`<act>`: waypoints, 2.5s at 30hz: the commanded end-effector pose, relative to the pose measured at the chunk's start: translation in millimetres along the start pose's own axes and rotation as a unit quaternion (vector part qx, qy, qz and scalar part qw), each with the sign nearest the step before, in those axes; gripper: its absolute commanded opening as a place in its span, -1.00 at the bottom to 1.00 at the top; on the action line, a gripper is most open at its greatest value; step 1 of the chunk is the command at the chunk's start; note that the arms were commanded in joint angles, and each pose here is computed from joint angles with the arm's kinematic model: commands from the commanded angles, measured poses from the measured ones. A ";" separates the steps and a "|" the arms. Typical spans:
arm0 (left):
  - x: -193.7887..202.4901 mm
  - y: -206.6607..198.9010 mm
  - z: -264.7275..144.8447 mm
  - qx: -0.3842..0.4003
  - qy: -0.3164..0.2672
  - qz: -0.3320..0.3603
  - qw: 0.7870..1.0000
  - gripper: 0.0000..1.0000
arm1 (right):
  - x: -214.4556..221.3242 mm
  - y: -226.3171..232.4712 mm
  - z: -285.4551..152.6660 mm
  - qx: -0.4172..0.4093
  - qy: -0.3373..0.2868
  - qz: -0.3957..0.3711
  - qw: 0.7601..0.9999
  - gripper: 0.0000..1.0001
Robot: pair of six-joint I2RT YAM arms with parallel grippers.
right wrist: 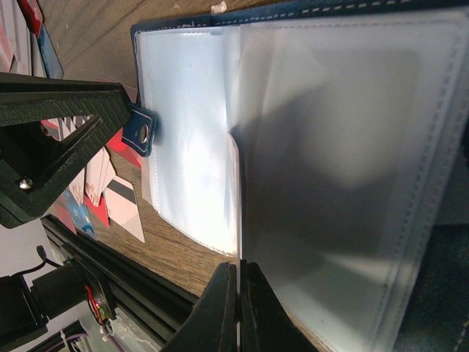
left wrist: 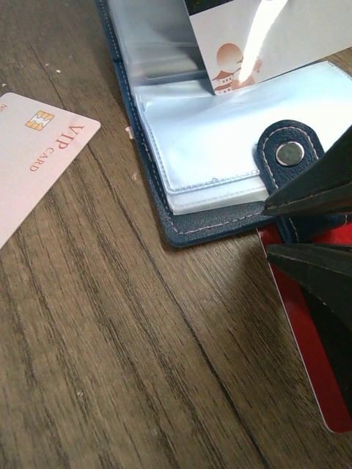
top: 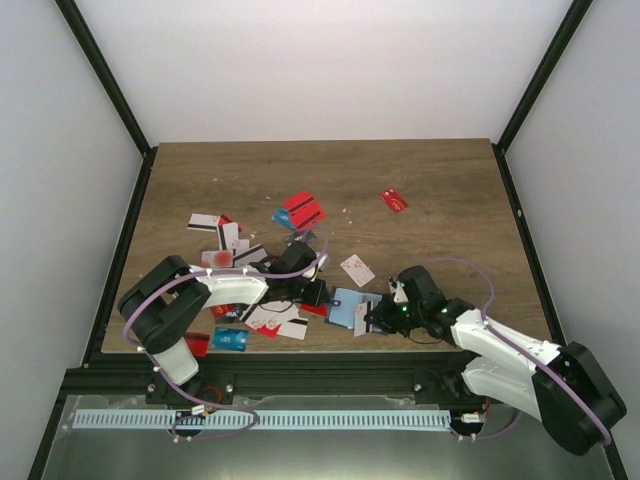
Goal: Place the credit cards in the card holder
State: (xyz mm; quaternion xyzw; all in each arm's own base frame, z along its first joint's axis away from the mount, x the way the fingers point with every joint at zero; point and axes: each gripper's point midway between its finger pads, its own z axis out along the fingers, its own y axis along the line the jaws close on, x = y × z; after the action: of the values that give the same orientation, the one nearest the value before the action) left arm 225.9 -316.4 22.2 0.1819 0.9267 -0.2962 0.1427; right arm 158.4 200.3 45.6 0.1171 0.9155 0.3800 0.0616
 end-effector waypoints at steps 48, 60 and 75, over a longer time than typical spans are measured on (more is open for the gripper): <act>10.9 3.8 5.4 0.002 0.016 -0.011 1.000 -0.77 | -37.0 13.4 8.6 -0.104 -0.022 -0.104 0.989 -0.99; 23.1 8.3 4.7 0.004 0.020 -0.054 0.998 -0.81 | -35.7 13.1 13.0 -0.124 -0.020 -0.076 0.989 -0.99; 34.5 6.2 -4.6 0.017 0.010 -0.110 0.994 -0.82 | -32.9 5.5 23.0 -0.124 -0.004 -0.058 0.991 -0.99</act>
State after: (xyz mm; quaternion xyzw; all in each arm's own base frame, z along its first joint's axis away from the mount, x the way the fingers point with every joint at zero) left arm 210.2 -310.2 18.5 0.1067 0.9270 -0.3382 0.1216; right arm 190.1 212.7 34.9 0.0448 0.8666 0.4876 0.0964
